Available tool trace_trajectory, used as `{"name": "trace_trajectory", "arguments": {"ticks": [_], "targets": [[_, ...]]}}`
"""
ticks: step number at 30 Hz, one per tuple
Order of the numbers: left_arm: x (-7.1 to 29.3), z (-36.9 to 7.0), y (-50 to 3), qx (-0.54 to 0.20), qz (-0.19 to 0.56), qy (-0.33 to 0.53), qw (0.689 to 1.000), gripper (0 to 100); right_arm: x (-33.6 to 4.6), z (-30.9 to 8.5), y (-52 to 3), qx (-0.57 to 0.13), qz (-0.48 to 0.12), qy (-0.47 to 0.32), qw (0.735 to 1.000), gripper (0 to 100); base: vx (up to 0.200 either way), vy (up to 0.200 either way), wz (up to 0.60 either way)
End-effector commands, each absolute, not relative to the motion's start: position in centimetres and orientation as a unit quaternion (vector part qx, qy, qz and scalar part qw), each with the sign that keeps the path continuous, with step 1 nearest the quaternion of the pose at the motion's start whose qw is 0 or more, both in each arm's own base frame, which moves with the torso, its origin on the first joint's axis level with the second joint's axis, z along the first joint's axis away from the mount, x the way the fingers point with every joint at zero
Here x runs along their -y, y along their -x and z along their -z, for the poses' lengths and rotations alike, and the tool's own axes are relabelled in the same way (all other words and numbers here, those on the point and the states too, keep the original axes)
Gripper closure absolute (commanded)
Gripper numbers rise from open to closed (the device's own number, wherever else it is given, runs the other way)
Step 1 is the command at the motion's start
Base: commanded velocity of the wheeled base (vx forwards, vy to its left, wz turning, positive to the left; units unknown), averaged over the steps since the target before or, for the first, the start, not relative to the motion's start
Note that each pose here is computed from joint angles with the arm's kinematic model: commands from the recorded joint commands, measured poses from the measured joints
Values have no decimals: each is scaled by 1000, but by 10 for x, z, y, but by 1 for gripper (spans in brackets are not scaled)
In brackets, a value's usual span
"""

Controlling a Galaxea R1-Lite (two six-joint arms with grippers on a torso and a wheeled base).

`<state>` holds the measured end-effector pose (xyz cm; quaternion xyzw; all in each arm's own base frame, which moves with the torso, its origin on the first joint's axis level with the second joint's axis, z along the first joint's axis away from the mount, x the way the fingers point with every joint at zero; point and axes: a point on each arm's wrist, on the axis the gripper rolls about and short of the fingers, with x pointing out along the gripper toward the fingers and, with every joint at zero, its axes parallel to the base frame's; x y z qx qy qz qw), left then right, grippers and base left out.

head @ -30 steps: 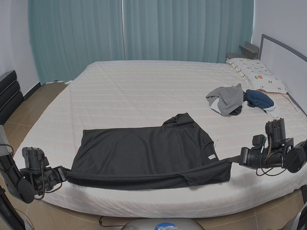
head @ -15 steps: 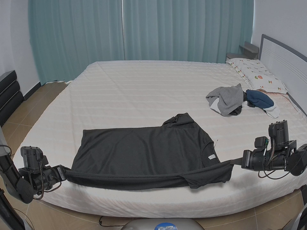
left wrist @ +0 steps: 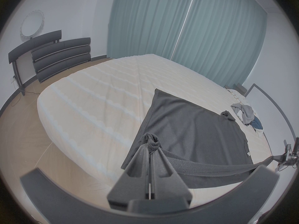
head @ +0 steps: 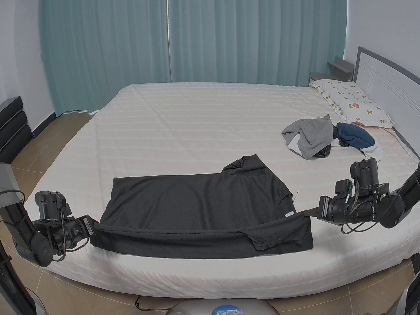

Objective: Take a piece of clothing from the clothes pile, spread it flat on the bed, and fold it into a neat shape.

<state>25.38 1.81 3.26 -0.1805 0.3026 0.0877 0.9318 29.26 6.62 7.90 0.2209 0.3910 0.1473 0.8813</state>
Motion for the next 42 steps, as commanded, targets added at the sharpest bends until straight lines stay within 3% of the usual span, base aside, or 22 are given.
{"name": "trace_trajectory", "arguments": {"ticks": [1,34,35,42], "targets": [[-19,-21,-267,-312,-91,181,928,100,-69,-62,-309,-408,-140,-222,875,100,0,0,0],[-22,13,-314,-318,-97,180,926,100,-78,-18,-368,-417,-127,-235,869,100,0,0,0],[-21,13,-314,-317,-96,180,926,0,-78,-18,-370,-416,-126,-237,869,0,0,0,0],[-20,16,-318,-318,-94,179,926,0,-77,-20,-372,-414,-114,-265,863,0,0,0,0]]}}
